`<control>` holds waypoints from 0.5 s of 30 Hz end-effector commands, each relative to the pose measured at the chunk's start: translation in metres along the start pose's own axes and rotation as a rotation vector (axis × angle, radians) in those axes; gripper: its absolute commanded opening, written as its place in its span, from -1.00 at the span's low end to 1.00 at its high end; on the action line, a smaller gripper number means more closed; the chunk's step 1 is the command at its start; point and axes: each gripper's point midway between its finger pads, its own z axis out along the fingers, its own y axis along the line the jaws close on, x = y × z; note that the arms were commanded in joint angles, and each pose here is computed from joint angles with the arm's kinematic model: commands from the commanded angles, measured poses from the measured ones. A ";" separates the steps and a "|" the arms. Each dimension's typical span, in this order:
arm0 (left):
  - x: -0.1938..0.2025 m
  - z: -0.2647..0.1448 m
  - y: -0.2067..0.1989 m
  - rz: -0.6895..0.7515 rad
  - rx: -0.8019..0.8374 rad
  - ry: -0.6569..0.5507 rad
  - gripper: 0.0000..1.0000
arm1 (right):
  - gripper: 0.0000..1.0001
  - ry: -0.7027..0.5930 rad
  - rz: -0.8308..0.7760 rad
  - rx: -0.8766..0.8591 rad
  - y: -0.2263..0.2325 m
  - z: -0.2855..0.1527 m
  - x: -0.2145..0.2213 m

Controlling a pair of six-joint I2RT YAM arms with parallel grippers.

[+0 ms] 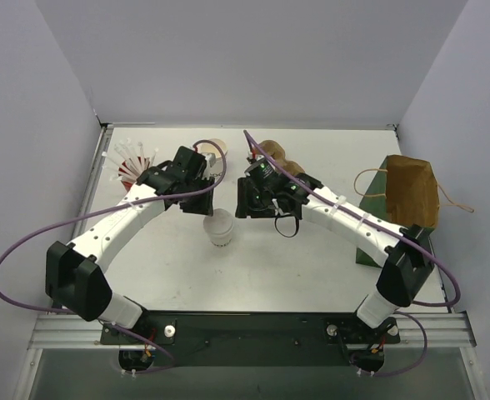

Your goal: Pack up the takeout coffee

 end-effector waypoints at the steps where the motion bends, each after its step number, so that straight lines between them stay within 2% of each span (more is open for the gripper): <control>1: -0.022 -0.021 -0.004 -0.004 0.032 -0.100 -0.19 | -0.12 -0.022 -0.035 0.029 0.005 -0.001 -0.009; 15: -0.010 -0.010 0.005 -0.029 0.056 -0.090 -0.24 | -0.29 0.017 -0.084 0.060 0.023 0.028 -0.001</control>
